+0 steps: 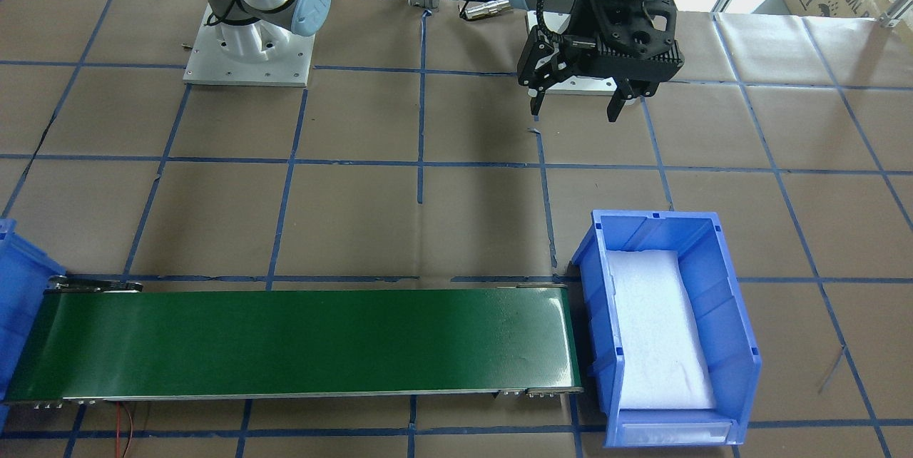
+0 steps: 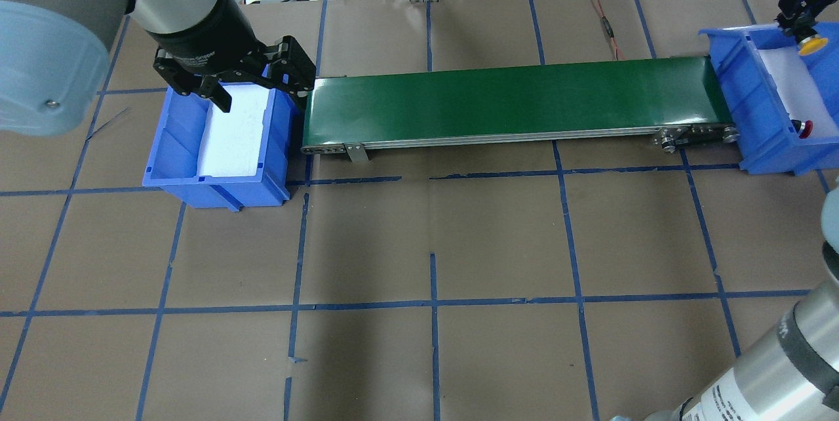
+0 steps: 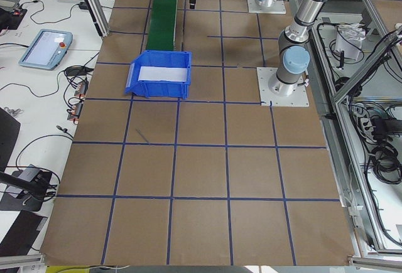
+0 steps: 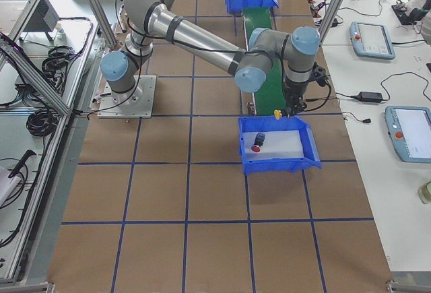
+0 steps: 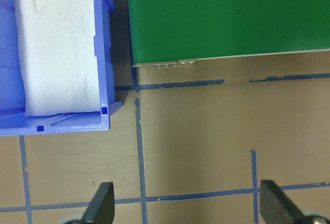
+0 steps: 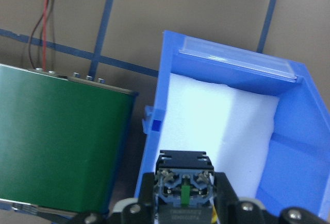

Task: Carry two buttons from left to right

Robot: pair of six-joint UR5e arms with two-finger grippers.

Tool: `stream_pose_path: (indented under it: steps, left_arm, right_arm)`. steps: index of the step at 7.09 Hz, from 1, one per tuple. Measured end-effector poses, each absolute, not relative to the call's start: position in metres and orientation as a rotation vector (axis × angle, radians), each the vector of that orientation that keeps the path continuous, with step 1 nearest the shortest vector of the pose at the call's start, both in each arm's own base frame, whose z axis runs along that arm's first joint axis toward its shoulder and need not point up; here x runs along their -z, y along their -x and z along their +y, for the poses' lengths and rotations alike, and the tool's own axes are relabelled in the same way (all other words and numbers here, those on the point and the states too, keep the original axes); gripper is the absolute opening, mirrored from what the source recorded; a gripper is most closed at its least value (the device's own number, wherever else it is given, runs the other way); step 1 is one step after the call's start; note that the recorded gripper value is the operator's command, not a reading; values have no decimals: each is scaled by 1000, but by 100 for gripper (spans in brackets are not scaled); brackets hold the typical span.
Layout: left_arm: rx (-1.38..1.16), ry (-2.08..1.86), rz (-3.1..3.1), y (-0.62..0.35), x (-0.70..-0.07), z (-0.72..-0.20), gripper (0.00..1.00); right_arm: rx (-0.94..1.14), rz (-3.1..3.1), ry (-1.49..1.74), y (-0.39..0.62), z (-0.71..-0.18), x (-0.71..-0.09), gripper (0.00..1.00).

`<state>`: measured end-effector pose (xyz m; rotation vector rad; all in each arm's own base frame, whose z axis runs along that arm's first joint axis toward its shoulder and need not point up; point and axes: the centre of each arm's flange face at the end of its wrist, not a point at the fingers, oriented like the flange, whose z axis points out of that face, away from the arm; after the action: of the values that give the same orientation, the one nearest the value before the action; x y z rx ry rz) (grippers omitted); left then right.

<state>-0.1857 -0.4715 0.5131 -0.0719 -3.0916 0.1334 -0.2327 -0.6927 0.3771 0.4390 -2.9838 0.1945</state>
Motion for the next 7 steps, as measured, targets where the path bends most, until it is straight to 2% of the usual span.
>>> stream_pose_path:
  steps: [2, 4, 5, 6, 7]
  left_arm:
    - [-133, 72, -3092, 186, -513, -472, 100]
    - [-133, 72, -3092, 186, -513, -472, 100]
    - [-133, 72, -3092, 186, -513, -472, 100]
    - [-133, 72, -3092, 186, -513, -472, 100]
    - [-133, 72, -3093, 186, -513, -472, 100]
  right_arm:
    - [-177, -3006, -464, 264, -702, -335, 36]
    - [-121, -3060, -464, 274, -710, -286, 65]
    - [-107, -3070, -458, 276, -710, -276, 68]
    - [-104, -3068, -455, 278, -710, -277, 100]
    - [-104, -3064, -452, 280, -708, -282, 100]
